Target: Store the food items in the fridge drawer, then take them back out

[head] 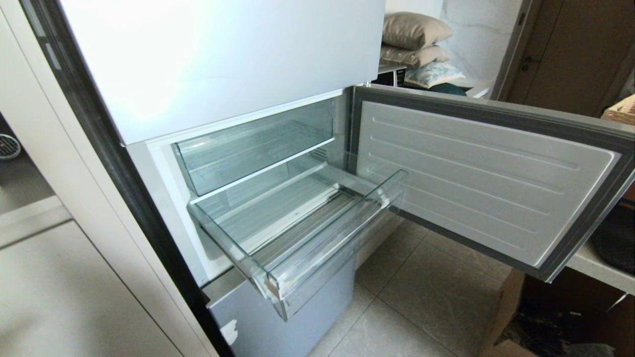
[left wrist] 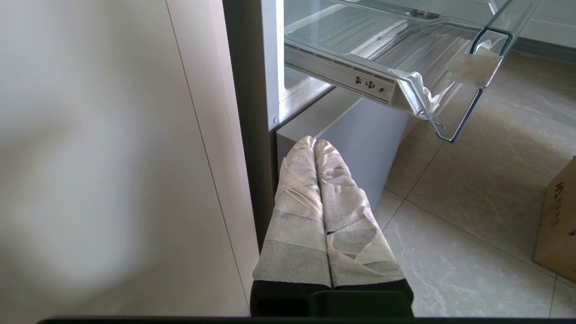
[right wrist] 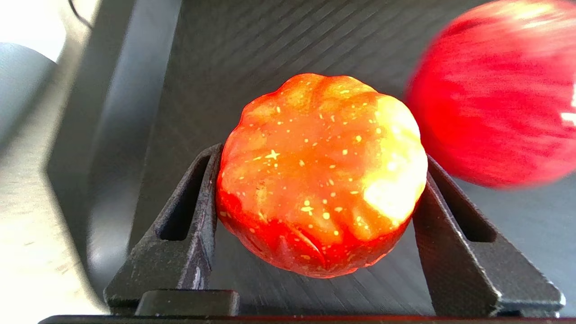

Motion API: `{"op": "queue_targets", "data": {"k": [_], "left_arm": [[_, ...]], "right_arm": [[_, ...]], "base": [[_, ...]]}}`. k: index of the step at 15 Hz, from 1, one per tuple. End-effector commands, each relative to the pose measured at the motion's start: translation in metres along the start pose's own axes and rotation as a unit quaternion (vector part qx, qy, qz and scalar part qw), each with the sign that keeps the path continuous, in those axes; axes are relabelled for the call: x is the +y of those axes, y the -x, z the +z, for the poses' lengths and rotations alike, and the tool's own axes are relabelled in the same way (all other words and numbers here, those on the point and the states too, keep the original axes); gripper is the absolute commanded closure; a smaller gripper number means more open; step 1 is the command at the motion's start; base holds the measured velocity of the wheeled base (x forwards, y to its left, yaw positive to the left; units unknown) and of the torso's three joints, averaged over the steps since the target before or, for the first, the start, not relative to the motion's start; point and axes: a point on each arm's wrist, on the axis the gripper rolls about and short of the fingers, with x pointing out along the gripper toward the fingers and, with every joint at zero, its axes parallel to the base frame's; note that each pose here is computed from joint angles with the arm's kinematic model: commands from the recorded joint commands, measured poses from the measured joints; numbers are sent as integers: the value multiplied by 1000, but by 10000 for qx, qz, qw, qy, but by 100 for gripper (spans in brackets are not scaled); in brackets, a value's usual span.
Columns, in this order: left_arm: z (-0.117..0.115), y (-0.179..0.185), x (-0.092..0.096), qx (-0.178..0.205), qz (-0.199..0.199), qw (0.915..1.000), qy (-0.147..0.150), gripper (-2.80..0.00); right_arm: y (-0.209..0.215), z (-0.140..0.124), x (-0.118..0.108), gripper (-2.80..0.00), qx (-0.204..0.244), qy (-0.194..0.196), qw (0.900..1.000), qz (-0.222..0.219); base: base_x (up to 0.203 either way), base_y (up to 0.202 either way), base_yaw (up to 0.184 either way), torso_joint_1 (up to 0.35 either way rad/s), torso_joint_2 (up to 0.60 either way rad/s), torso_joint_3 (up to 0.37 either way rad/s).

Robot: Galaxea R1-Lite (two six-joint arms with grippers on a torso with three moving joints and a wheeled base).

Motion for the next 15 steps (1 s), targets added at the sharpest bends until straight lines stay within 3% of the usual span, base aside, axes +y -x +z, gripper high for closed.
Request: {"op": "queue_targets", "data": {"k": [1, 5, 9, 10, 12, 14, 15], "left_arm": [[0, 0, 0, 6, 0, 10000, 1, 0], [0, 0, 0, 6, 0, 10000, 1, 0], [0, 0, 0, 6, 0, 10000, 1, 0], [0, 0, 0, 6, 7, 10000, 1, 0], [0, 0, 0, 6, 0, 10000, 1, 0], [0, 0, 0, 6, 0, 10000, 1, 0], [0, 0, 0, 6, 0, 10000, 1, 0]], "right_arm": [[41, 31, -2, 0, -461, 16, 9989, -65], [146, 62, -2, 0, -1241, -53, 9922, -53], [273, 70, 31, 0, -2355, 62, 9703, 549], [301, 63, 46, 0, -2592, 156, 9616, 892], [339, 40, 80, 0, -2747, 352, 9402, 1985], [362, 7, 98, 0, -2483, 584, 9166, 3077], [364, -4, 103, 0, -2300, 707, 9085, 3417]], "base": [[0, 0, 0, 0, 0, 0], [0, 0, 0, 0, 0, 0], [0, 0, 0, 0, 0, 0], [0, 0, 0, 0, 0, 0], [0, 0, 0, 0, 0, 0], [0, 0, 0, 0, 0, 0], [0, 0, 0, 0, 0, 0]]}}
